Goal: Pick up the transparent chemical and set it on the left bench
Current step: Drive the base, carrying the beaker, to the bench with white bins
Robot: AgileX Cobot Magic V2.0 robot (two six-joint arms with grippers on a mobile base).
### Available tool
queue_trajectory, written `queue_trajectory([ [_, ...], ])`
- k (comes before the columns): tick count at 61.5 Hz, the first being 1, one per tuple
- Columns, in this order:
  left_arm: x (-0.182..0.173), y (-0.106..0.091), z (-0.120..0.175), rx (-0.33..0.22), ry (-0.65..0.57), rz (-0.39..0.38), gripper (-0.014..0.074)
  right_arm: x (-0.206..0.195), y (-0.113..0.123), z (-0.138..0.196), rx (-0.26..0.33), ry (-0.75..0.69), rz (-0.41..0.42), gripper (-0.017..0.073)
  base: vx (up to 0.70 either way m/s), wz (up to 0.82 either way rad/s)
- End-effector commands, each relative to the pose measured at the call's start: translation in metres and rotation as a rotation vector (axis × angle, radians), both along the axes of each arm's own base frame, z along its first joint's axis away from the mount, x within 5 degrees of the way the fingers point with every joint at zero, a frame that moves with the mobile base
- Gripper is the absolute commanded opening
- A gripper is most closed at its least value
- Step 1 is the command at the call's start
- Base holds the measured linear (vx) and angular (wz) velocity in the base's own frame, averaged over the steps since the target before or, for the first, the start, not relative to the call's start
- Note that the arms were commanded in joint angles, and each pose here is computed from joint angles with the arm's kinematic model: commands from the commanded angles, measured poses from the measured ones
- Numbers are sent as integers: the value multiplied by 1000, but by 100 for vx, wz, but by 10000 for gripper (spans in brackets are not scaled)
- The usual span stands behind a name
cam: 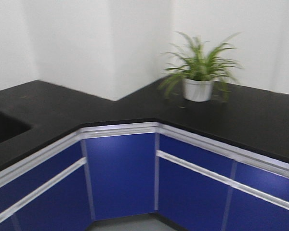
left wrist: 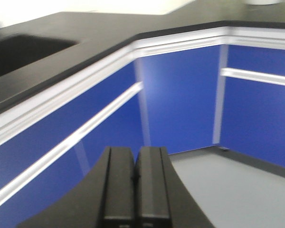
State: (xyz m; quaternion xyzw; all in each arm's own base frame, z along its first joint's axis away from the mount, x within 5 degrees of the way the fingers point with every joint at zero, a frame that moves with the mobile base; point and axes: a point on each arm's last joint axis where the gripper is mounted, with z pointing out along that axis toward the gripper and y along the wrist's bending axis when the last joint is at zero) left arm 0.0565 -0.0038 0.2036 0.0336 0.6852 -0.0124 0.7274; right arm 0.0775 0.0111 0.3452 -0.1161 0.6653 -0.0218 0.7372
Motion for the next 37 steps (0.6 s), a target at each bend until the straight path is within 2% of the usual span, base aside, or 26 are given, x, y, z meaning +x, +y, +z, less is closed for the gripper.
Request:
queue_trajectory([
  [1,-1,0,3,-14,-81,-1,-3,-2,0,16,11,-100,1,-4,-14,85],
  [18,-1,0,3,-14,-81,-1,-3,-2,0,16,11,-100,1,-4,-8,79],
  [37,-1,0,3,-14,-81,-1,-3,-2,0,16,11,-100,1,-4,4,75],
])
